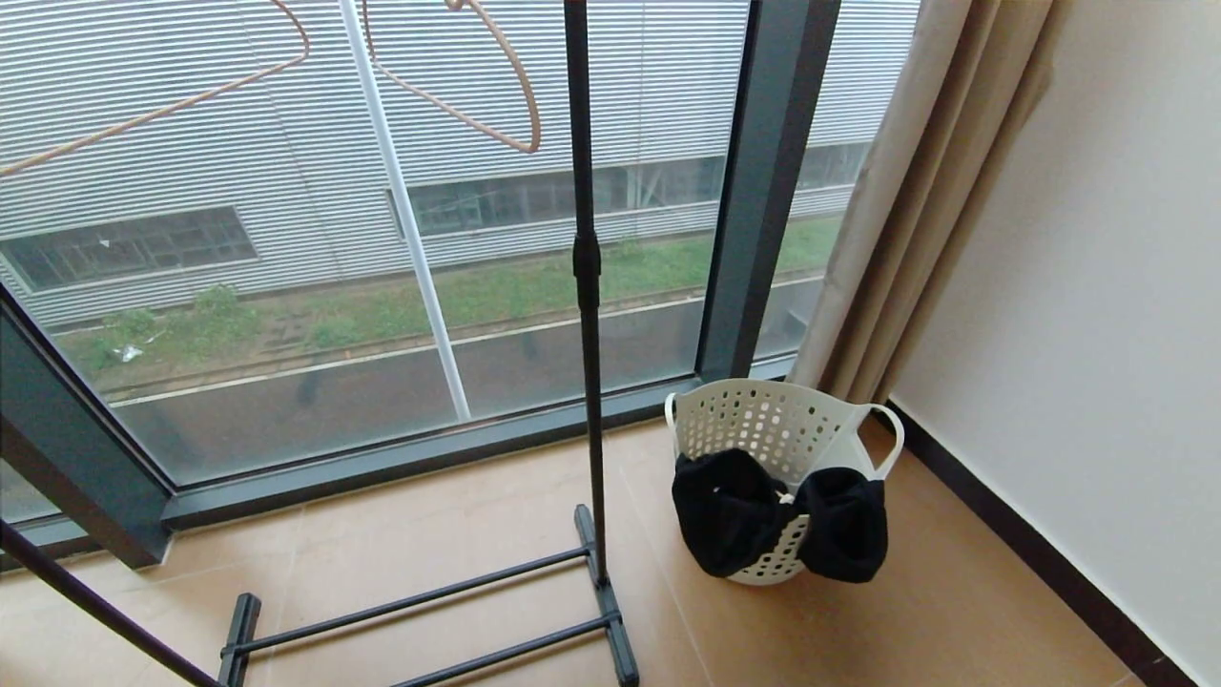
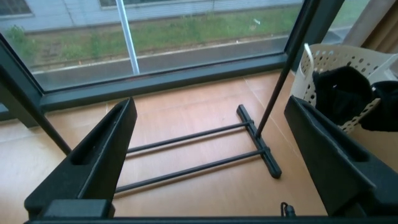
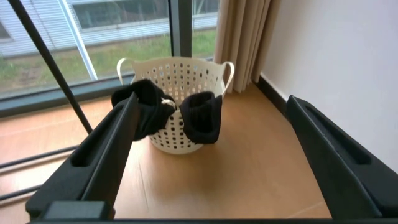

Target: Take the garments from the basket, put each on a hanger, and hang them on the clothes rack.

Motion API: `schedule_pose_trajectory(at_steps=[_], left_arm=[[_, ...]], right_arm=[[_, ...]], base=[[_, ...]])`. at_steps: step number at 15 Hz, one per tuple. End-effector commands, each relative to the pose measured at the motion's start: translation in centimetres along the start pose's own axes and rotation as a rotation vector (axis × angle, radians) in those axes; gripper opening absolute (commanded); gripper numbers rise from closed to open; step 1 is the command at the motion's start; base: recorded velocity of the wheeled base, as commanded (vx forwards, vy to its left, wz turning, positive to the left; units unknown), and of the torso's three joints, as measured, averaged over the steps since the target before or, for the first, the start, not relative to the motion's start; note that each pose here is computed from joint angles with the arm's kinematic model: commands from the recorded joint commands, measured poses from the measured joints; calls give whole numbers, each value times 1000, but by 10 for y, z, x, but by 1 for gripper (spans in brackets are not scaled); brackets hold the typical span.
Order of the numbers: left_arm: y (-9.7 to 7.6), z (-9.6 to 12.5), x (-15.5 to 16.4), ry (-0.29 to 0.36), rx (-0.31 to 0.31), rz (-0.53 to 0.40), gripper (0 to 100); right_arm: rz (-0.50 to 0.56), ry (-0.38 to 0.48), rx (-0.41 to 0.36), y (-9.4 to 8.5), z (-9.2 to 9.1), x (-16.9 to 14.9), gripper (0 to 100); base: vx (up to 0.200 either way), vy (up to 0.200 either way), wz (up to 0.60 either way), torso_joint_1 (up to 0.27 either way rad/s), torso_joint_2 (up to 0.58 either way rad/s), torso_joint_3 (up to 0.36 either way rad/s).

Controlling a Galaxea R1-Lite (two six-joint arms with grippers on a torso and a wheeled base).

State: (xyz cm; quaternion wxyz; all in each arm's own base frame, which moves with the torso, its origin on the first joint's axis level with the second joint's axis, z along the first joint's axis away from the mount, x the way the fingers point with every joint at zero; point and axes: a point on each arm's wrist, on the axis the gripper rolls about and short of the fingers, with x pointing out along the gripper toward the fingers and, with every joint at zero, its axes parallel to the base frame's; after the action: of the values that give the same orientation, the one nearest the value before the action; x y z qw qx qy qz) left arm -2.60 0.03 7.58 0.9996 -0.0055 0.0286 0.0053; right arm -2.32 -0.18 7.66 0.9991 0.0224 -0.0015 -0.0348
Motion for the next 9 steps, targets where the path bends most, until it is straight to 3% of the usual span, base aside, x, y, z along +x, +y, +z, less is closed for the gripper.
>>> schedule_pose_trajectory(at_steps=[1, 9], left_arm=[[0, 0, 0, 1, -1, 1, 100], [0, 0, 0, 1, -1, 1, 100]], right_arm=[[1, -2, 0, 0, 0, 0, 100], [1, -2, 0, 0, 0, 0, 100]], base=[[0, 0, 0, 2, -2, -198], [0, 0, 0, 5, 4, -198]])
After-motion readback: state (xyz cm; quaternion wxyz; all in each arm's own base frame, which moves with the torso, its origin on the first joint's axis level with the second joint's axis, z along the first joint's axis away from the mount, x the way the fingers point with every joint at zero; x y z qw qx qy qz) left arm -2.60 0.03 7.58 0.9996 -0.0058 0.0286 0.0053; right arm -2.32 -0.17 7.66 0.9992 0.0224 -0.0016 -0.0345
